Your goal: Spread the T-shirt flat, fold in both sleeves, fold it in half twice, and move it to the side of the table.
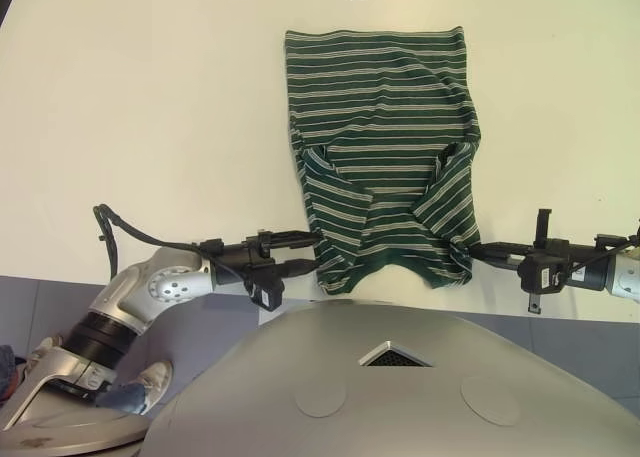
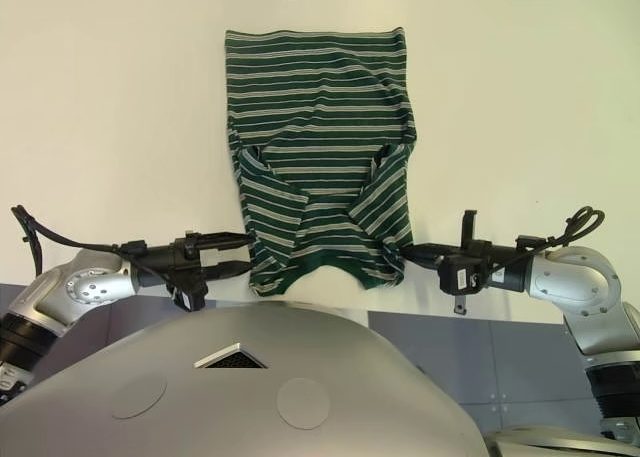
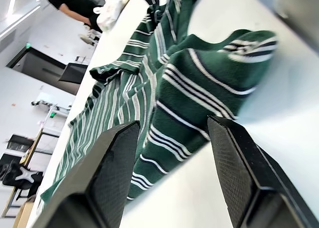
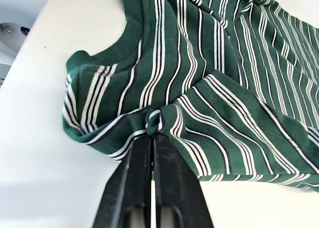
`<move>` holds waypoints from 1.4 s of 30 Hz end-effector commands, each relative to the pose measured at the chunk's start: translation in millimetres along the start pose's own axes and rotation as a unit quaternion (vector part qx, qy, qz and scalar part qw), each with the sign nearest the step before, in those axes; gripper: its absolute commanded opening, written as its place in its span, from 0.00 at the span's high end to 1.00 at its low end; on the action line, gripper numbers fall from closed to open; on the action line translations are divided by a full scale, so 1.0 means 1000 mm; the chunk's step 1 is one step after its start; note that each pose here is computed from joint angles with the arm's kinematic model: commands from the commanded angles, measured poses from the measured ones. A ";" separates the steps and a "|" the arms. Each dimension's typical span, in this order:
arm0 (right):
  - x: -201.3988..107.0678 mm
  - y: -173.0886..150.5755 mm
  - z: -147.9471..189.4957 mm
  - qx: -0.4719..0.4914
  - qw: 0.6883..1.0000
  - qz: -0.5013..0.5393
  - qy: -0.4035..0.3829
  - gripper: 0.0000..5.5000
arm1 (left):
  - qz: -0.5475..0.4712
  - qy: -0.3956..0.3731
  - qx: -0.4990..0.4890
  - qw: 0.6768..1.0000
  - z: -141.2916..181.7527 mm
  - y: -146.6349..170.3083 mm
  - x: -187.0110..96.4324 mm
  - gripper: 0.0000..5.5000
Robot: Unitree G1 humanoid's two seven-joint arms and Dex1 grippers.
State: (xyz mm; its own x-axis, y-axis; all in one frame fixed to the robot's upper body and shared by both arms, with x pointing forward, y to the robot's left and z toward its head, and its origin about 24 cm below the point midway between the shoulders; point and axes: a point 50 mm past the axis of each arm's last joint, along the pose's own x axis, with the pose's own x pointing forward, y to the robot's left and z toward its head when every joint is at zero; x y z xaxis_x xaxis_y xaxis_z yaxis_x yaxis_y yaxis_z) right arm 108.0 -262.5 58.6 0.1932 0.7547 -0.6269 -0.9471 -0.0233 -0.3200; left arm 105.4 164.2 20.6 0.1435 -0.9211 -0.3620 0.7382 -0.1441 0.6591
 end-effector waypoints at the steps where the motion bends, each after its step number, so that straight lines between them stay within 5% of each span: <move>1: 0.001 -0.005 0.000 -0.009 1.000 -0.002 0.002 1.00 | -0.068 0.097 -0.009 0.993 -0.017 -0.010 -0.027 0.54; 14: 0.013 -0.004 0.002 -0.006 1.000 -0.009 -0.012 1.00 | -0.178 0.037 -0.023 0.983 0.011 -0.031 -0.021 0.54; 22: 0.020 -0.009 0.003 -0.014 1.000 -0.014 -0.018 1.00 | -0.113 0.052 0.016 0.992 -0.004 -0.010 -0.002 0.35; 33: 0.021 -0.011 0.002 -0.014 1.000 -0.014 -0.020 1.00 | -0.078 0.039 0.035 0.996 -0.015 -0.014 0.021 0.35; 42: 0.020 -0.011 0.003 -0.015 1.000 -0.014 -0.021 1.00 | -0.097 0.025 0.027 0.995 -0.014 -0.017 0.014 0.62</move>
State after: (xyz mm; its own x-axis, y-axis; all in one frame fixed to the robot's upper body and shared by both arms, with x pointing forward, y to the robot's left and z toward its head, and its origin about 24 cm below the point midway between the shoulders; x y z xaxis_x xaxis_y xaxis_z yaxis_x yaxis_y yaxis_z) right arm 119.8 -245.1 50.0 0.1996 0.7836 -0.5883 -0.9358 -0.0255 -0.3515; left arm 115.5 141.0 16.4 0.1020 -0.9403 -0.3248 0.6793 -0.1728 0.7133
